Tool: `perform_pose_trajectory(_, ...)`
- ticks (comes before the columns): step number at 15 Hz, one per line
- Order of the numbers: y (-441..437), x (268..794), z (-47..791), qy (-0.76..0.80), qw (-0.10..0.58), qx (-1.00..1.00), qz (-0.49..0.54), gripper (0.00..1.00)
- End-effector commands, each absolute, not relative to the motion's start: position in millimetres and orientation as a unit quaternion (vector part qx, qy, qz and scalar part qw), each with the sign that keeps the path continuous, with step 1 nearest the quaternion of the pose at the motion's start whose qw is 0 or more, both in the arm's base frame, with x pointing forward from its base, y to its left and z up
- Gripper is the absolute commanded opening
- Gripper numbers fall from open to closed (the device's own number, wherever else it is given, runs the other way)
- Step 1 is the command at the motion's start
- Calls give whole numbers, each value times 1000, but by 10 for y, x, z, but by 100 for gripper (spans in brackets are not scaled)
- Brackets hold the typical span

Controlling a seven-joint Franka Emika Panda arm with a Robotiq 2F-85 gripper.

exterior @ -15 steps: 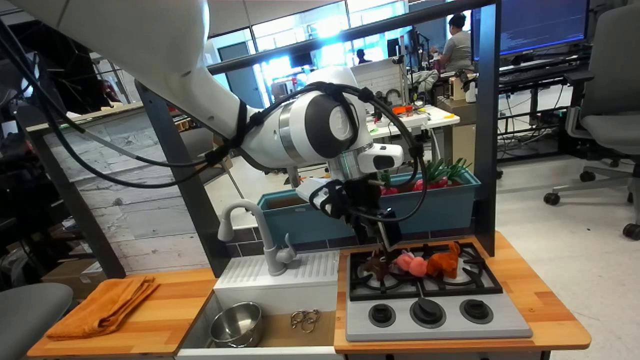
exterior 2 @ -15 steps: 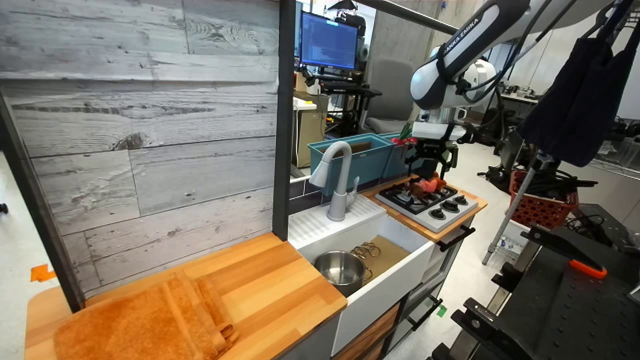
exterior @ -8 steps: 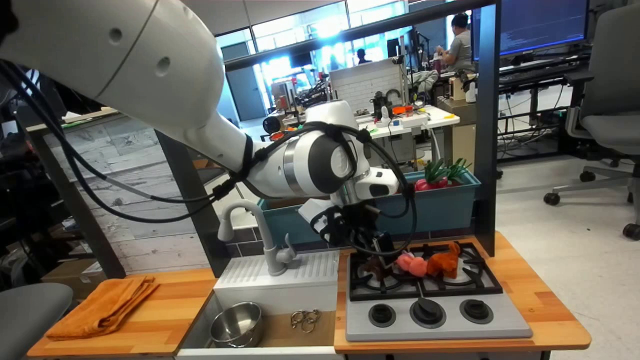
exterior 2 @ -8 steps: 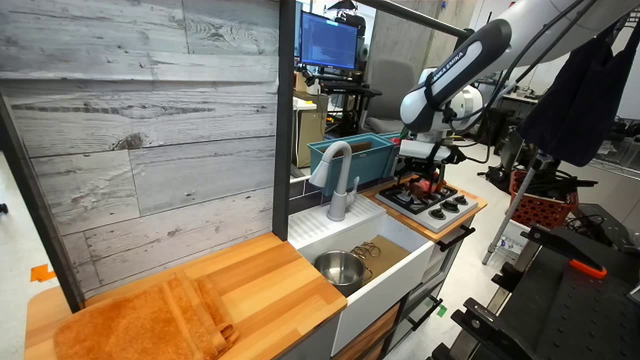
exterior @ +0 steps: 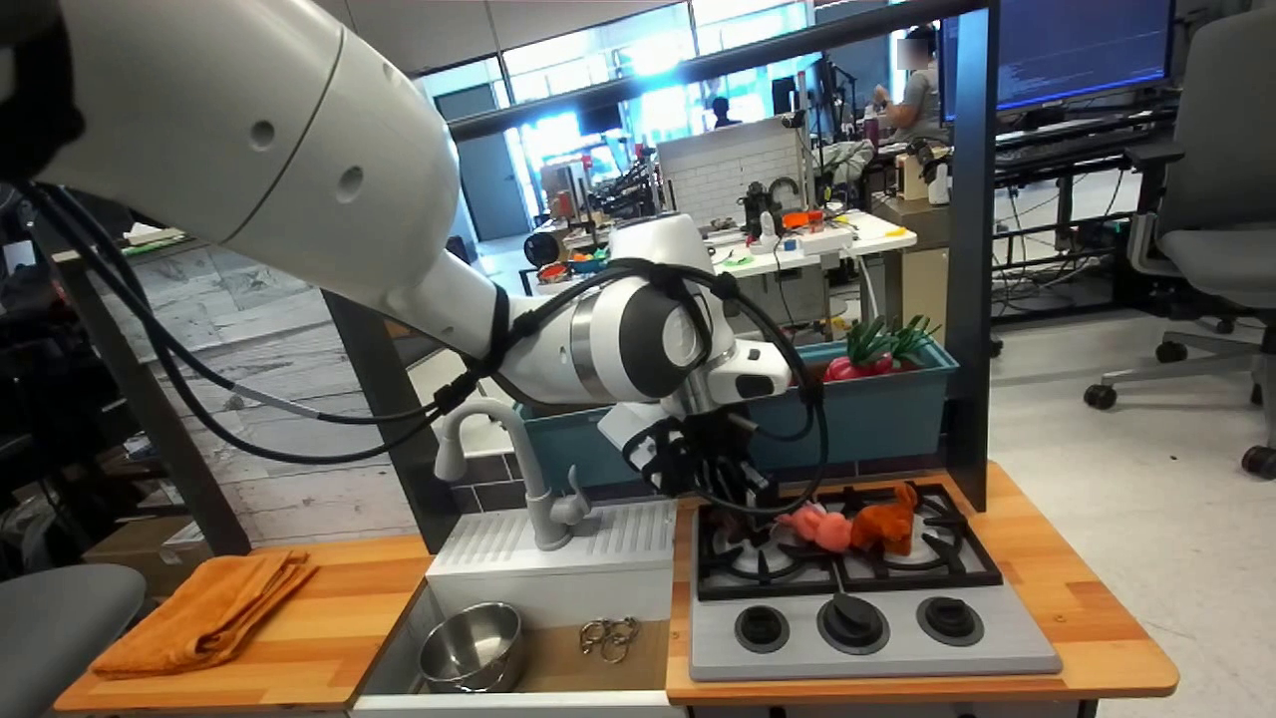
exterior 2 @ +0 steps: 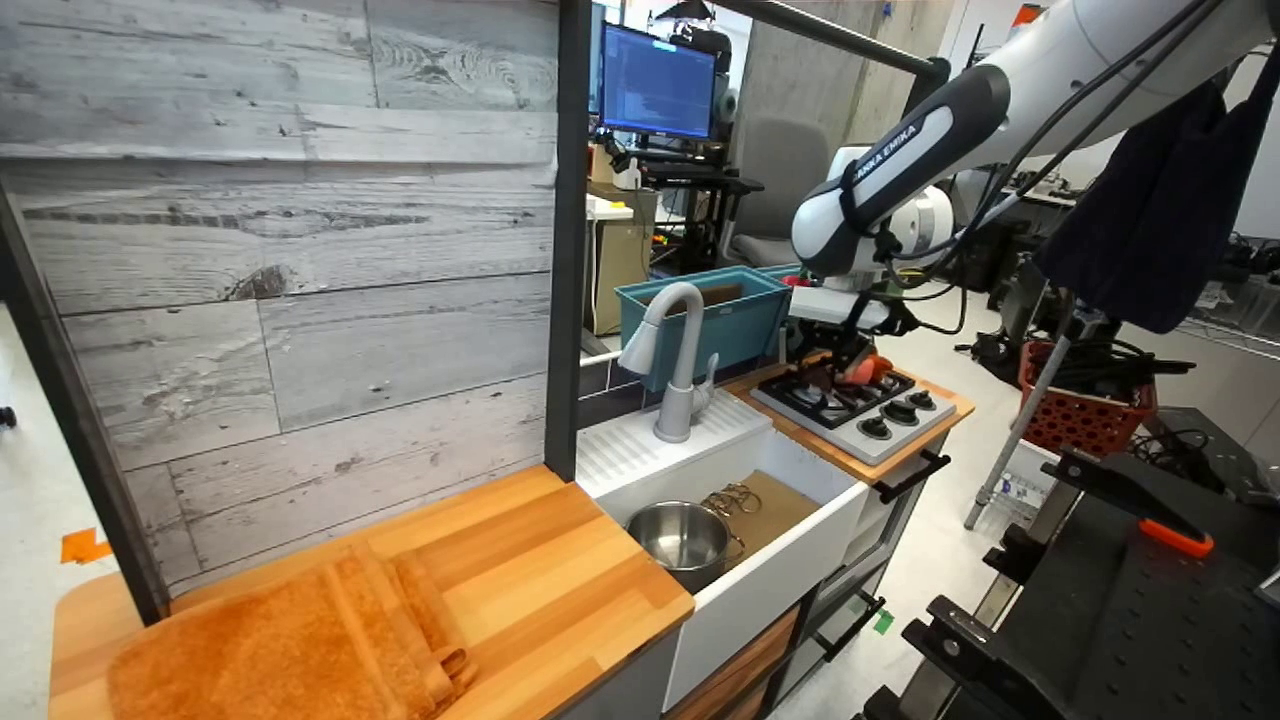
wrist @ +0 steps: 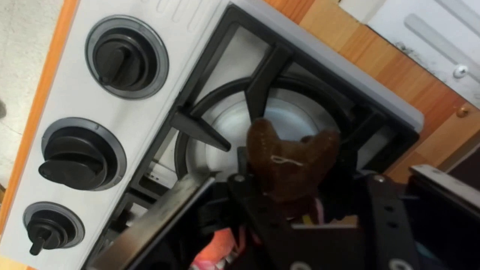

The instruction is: Use the towel to wipe the left side of the countertop, place the two plush toys on the stove inside the silver pot

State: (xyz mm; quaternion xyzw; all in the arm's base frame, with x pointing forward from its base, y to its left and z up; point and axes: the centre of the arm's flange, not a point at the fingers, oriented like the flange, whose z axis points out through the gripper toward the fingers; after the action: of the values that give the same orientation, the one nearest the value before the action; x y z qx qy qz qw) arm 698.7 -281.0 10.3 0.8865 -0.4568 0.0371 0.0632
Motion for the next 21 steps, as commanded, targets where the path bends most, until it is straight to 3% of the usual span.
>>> perform_pose_trajectory(1,-2788,6848,181,-426,50,902,47,14)
perform_pose_trajectory(3,-2657,6720,253,-387,44,919,59,2)
perform_pose_trajectory(15,-1418,6253,620,-153,2,971,182,4)
perform_pose_trajectory(21,-768,6017,742,-91,-37,981,166,4)
